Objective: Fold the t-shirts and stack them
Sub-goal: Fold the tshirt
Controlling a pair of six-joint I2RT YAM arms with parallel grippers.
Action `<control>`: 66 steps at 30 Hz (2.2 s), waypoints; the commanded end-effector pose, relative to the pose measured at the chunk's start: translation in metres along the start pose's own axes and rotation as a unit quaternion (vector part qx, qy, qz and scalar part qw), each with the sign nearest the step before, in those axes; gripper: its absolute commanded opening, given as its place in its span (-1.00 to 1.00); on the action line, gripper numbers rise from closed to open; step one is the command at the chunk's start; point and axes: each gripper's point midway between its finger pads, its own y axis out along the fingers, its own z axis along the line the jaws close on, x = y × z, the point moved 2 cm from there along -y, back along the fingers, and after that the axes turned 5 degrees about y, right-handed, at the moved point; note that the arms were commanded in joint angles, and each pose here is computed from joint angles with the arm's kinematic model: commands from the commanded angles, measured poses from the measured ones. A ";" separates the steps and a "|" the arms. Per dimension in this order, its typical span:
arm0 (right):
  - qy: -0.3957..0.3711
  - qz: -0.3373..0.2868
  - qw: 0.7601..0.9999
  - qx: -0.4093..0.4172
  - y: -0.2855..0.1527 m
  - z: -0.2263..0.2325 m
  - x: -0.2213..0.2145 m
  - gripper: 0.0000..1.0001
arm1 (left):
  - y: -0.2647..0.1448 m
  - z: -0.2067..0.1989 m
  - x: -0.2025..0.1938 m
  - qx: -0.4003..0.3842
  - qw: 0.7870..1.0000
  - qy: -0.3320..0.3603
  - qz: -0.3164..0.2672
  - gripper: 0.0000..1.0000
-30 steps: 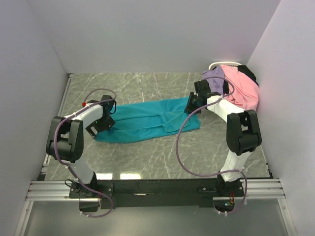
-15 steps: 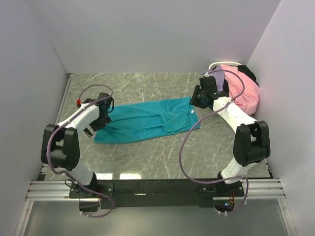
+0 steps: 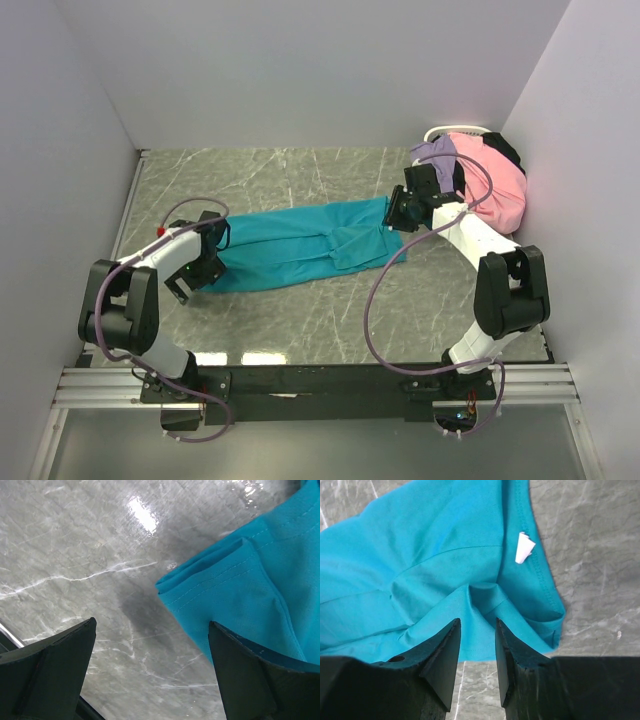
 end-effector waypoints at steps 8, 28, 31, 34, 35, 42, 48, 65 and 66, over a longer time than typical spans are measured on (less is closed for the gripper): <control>-0.004 -0.013 0.999 0.032 -0.017 0.009 0.006 -0.17 | 0.001 0.020 -0.016 0.065 0.998 -0.014 0.020 0.99; -0.007 0.034 0.999 0.009 -0.001 -0.006 -0.017 -0.12 | -0.060 -0.008 0.038 0.018 0.998 -0.050 -0.044 0.99; -0.014 0.044 0.999 0.005 0.007 -0.013 -0.027 -0.10 | -0.066 -0.024 0.045 -0.030 0.997 -0.046 -0.049 0.99; -0.020 0.064 0.998 0.000 0.015 -0.019 -0.037 -0.10 | -0.068 -0.038 0.042 -0.076 0.996 -0.030 -0.041 0.99; -0.022 0.067 0.998 0.005 0.018 -0.020 -0.041 -0.10 | -0.072 -0.049 0.047 -0.107 0.992 -0.037 -0.049 0.99; -0.034 0.083 0.996 0.025 0.026 -0.021 -0.055 -0.10 | -0.078 -0.064 0.049 -0.158 0.986 -0.019 -0.054 0.99; -0.031 0.097 0.993 0.060 0.030 -0.014 -0.063 -0.39 | -0.063 -0.061 0.045 -0.115 0.992 -0.005 -0.042 0.99; -0.022 0.078 0.973 0.214 -0.022 0.057 -0.025 -1.00 | -0.046 -0.069 0.038 -0.091 0.995 0.021 -0.026 0.99; -0.021 0.077 0.973 0.215 -0.021 0.059 -0.022 -1.00 | -0.045 -0.069 0.038 -0.091 0.995 0.022 -0.026 0.99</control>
